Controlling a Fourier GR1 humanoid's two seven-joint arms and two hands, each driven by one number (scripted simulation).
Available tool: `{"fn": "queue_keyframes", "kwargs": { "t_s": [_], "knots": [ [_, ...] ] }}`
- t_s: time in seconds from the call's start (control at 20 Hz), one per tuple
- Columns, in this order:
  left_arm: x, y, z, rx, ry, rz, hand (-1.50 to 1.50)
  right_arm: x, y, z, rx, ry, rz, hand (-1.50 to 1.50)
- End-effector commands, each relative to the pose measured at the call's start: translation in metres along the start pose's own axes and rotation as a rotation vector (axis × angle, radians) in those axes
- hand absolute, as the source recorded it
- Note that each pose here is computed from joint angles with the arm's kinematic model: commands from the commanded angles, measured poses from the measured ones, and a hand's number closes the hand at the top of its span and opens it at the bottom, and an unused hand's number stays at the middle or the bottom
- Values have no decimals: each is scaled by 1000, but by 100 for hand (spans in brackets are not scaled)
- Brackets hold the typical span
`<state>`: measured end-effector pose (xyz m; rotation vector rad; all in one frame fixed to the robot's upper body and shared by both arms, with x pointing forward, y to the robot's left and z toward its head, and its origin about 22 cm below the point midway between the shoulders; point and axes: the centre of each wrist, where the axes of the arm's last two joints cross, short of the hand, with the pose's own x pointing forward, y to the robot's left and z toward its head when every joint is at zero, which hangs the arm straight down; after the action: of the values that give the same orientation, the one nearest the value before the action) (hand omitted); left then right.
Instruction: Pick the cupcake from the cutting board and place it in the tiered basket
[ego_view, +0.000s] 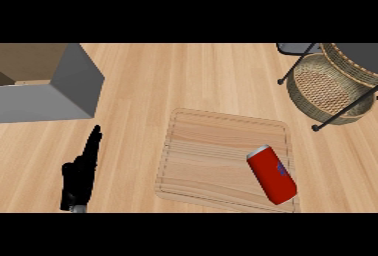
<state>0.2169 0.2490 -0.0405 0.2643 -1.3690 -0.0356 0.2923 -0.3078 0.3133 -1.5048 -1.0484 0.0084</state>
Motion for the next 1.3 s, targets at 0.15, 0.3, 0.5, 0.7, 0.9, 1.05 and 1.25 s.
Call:
{"fn": "queue_keyframes", "kwargs": {
  "t_s": [0.15, 0.3, 0.5, 0.7, 0.9, 1.05, 1.25],
  "knots": [
    [-16, -18, -4, -18, 72, -4, 0, 12, 32, -39, 88, 111, 56, 150],
    [-20, 3, 8, -27, 72, 11, 0, 5, 69, -40, 84, 134, 82, 150],
    [-1, -15, -5, -20, 61, -3, 0, -2, 77, -60, 79, 170, 99, 150],
    [-19, -18, 9, -7, 46, 3, 0, -28, 119, -61, 98, 180, 112, 150],
    [-11, -1, 12, -15, 58, 11, 0, -31, 122, -61, 140, 273, -175, 150],
    [-10, -4, 6, -21, 72, 19, 0, -36, 131, -63, 163, 306, -293, -150],
    [-16, -6, -3, -14, 67, 0, 0, -42, 141, -57, 121, 268, -461, -150]
  ]
}}
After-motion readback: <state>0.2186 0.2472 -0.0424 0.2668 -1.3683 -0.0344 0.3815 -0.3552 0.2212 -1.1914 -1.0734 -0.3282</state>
